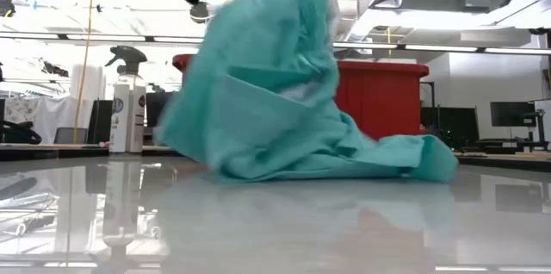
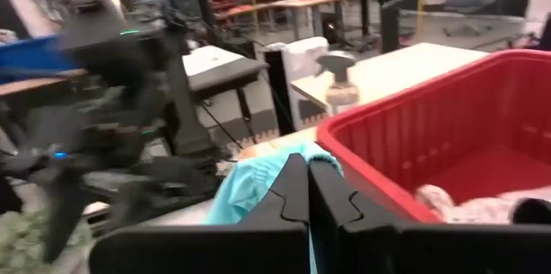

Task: Fold laundry
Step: Fold the light blue shorts

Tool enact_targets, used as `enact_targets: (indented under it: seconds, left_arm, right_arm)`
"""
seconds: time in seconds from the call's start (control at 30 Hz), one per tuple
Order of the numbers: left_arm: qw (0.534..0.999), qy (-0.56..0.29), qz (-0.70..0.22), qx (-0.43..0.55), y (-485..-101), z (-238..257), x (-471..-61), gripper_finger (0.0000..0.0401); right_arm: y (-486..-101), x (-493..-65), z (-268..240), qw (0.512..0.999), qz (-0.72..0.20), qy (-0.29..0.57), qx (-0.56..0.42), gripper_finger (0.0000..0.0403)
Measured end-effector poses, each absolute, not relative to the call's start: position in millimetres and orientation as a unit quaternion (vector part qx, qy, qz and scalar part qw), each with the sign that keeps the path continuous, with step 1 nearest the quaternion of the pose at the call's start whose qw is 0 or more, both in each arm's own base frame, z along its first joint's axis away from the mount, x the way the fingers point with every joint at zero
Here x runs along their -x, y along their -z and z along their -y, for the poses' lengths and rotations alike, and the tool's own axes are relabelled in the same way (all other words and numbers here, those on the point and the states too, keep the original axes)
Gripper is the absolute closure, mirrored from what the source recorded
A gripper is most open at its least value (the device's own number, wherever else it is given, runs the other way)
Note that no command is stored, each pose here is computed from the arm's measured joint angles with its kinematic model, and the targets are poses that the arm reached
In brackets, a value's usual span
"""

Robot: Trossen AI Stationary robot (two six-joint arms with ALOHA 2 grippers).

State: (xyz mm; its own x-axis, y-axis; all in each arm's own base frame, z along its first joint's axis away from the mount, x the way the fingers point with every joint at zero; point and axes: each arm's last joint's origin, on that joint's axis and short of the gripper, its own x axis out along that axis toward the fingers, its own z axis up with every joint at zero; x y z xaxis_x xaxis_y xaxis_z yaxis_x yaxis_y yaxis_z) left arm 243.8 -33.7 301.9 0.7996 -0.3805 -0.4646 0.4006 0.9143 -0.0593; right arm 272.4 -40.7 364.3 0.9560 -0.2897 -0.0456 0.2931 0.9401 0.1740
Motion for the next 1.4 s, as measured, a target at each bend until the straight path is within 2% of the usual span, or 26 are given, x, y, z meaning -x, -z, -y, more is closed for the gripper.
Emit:
enact_targets:
  seconds: [0.17, 0.3, 0.4, 0.5, 0.77, 0.97, 1.23, 1.33, 1.4]
  left_arm:
    - [0.933, 0.138, -0.257, -0.208, -286, 74, -245, 0.0181]
    - [0.889, 0.127, -0.276, -0.342, -258, 107, -258, 0.0181]
    - [0.859, 0.148, -0.298, -0.39, -233, 125, -274, 0.0181]
    - [0.845, 0.173, -0.32, -0.391, -228, 133, -293, 0.0181]
    - [0.83, 0.179, -0.328, -0.413, -270, 134, -335, 0.0181]
    - [0.779, 0.201, -0.396, -0.442, -235, 109, -365, 0.0181]
    - [0.764, 0.188, -0.444, -0.43, -202, 90, -392, 0.0182]
    - [0.763, 0.175, -0.465, -0.413, -197, 84, -394, 0.0196]
    - [0.764, 0.165, -0.483, -0.396, -195, 80, -392, 0.0219]
  right_arm:
    - [-362, -272, 48, 0.981, -0.019, 0.162, -0.106, 0.0386]
    - [-360, -271, 50, 0.979, -0.026, 0.167, -0.11, 0.0386]
    - [-359, -273, 50, 0.979, -0.027, 0.167, -0.117, 0.0386]
    - [-355, -277, 51, 0.978, -0.032, 0.167, -0.12, 0.0386]
    - [-347, -284, 52, 0.976, -0.046, 0.169, -0.129, 0.0386]
    - [-350, -282, 52, 0.976, -0.04, 0.168, -0.13, 0.0386]
    - [-349, -281, 54, 0.975, -0.048, 0.171, -0.13, 0.0386]
    - [-348, -280, 56, 0.975, -0.051, 0.174, -0.13, 0.0386]
    - [-348, -280, 56, 0.975, -0.052, 0.174, -0.13, 0.0385]
